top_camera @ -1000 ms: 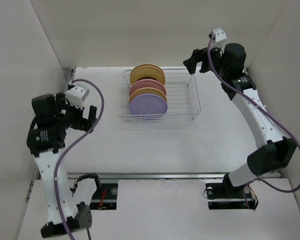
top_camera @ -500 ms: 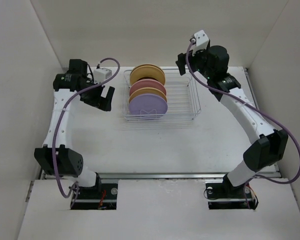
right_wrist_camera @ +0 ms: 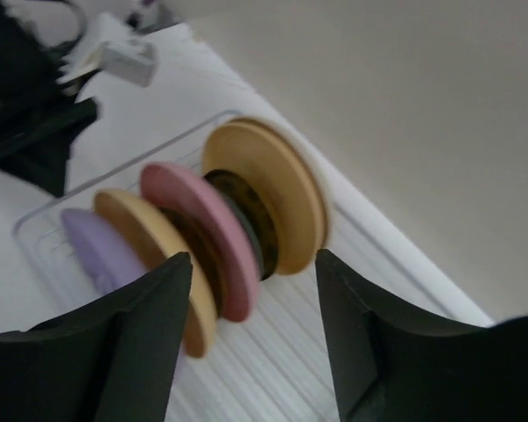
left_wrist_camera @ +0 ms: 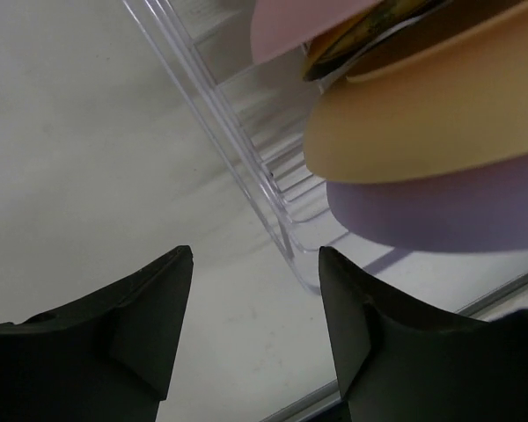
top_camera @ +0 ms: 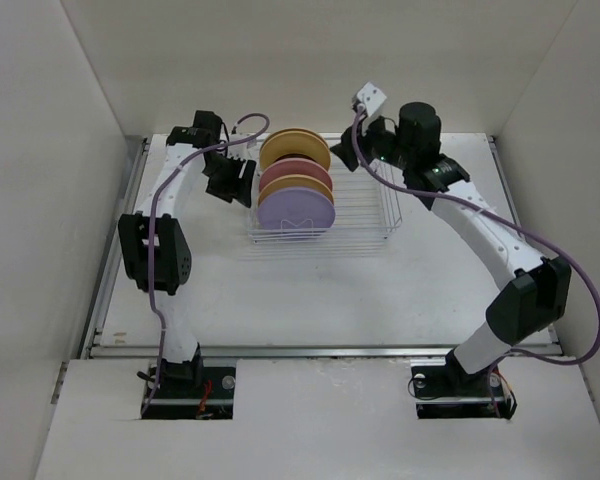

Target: Unload the plates from the dish rack

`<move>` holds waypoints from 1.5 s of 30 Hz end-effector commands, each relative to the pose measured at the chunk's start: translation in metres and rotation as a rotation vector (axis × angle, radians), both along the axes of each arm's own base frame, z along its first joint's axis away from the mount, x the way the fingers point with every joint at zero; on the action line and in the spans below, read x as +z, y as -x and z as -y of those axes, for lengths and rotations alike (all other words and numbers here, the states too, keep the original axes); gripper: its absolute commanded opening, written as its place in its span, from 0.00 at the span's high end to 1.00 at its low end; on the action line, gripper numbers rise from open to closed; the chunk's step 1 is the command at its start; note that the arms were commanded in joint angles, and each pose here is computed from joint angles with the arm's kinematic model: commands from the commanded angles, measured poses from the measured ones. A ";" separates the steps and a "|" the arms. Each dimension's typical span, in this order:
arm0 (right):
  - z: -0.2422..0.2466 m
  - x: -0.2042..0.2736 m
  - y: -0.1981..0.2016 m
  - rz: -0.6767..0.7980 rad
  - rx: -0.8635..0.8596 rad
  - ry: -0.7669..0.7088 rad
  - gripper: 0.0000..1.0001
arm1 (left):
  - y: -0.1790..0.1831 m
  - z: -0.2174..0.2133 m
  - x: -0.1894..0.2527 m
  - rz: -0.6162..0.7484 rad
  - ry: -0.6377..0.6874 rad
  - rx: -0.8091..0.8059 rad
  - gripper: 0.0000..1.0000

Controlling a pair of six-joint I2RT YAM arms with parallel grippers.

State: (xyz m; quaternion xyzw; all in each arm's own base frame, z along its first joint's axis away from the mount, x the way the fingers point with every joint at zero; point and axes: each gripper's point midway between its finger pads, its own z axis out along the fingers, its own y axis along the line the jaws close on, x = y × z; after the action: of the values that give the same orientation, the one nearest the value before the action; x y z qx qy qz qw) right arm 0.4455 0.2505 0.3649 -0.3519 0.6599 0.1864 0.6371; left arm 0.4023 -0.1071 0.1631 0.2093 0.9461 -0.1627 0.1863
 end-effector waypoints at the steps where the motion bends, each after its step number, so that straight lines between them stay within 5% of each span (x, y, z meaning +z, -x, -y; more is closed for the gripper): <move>1: -0.033 -0.032 0.035 -0.055 0.165 0.041 0.38 | -0.014 0.020 0.014 0.022 0.098 0.019 0.44; 9: -0.052 -0.091 0.035 -0.196 0.227 0.136 0.38 | -0.023 0.040 -0.008 -0.085 0.203 0.068 0.43; 13: -0.063 -0.112 0.034 -0.232 0.250 0.161 0.31 | -0.027 0.033 -0.025 -0.103 0.155 0.088 0.57; 23: -0.071 -0.132 0.020 -0.258 0.212 0.207 0.36 | -0.026 0.031 -0.032 -0.122 0.142 0.103 1.00; 32: -0.068 -0.140 0.020 -0.256 0.180 0.223 0.49 | -0.024 0.028 -0.034 -0.127 0.123 0.111 1.00; 38: -0.072 -0.144 0.012 -0.287 0.170 0.232 0.78 | -0.022 0.028 -0.034 -0.136 0.121 0.111 1.00; 45: -0.058 -0.108 0.011 -0.209 0.097 0.218 0.80 | -0.021 0.029 -0.031 -0.144 0.132 0.116 1.00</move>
State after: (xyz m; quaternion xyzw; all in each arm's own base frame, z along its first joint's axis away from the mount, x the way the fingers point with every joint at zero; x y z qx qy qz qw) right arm 0.4298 0.3056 0.2049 -0.4594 0.7399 0.1760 0.4589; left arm 0.4245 -0.1254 0.1186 0.1074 0.9625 -0.2107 0.1327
